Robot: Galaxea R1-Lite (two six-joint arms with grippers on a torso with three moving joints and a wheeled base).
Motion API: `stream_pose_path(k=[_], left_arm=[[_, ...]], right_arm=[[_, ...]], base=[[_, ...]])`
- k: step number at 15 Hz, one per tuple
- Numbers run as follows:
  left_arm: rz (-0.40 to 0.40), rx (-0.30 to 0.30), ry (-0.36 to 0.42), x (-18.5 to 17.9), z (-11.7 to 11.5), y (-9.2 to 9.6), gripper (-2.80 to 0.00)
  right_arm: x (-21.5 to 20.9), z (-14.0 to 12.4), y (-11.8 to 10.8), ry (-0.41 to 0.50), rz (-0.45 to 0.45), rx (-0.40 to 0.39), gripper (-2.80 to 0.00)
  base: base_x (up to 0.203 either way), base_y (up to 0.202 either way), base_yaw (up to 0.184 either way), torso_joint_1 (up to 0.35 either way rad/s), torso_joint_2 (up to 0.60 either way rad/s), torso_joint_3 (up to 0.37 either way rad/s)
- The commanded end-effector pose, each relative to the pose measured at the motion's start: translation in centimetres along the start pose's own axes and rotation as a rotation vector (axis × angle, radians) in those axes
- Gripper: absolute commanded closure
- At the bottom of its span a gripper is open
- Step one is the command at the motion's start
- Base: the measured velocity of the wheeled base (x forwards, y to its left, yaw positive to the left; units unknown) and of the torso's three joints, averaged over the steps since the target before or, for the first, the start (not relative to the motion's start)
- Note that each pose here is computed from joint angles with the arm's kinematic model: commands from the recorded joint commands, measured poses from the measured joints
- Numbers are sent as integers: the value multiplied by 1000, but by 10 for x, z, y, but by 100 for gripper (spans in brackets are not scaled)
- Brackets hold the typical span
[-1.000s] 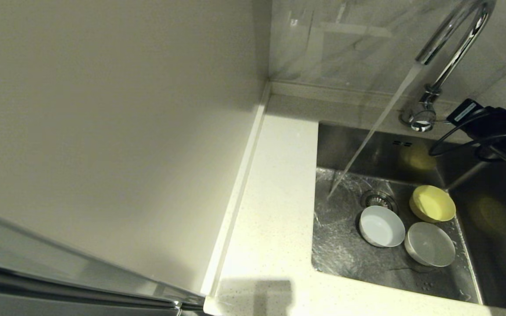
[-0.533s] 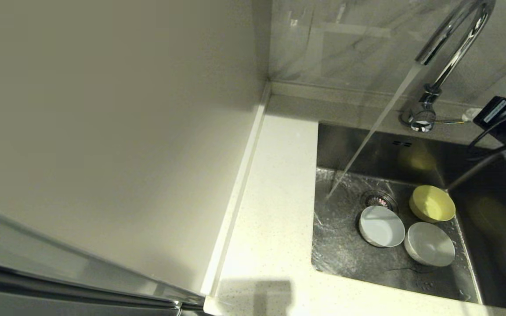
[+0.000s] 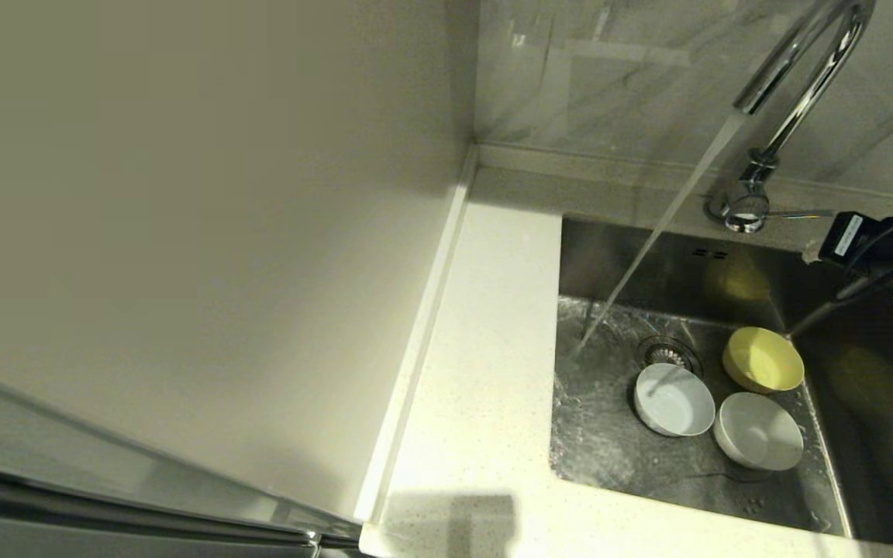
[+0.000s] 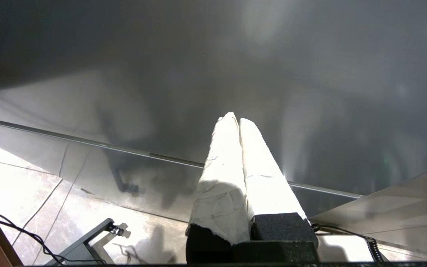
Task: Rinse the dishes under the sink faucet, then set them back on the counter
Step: Turn off the faucet
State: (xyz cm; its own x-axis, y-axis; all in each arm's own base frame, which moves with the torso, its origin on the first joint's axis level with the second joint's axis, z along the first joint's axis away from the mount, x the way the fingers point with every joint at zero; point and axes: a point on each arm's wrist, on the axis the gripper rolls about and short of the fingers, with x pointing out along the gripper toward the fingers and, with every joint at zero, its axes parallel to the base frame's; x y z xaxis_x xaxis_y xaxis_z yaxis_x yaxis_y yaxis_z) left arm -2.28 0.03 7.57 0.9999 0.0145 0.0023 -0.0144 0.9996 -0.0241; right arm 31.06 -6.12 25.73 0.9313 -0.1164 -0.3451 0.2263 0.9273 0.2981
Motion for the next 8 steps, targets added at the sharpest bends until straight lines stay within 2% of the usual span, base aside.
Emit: stream_pose_path(k=[1,4,8], left_arm=[[1,-1,-4,0,0,0,0],[2,-1,-4,0,0,0,0],[1,-1,-4,0,0,0,0]], right_arm=[[14,5,2,-6,1,-3,0],[24,10,6,-39,-57,-27,0],[30,8,6,-31,-63,-48,0]], base=[[0,0,0,0,0,0],[0,0,0,0,0,0],[0,0,0,0,0,0]])
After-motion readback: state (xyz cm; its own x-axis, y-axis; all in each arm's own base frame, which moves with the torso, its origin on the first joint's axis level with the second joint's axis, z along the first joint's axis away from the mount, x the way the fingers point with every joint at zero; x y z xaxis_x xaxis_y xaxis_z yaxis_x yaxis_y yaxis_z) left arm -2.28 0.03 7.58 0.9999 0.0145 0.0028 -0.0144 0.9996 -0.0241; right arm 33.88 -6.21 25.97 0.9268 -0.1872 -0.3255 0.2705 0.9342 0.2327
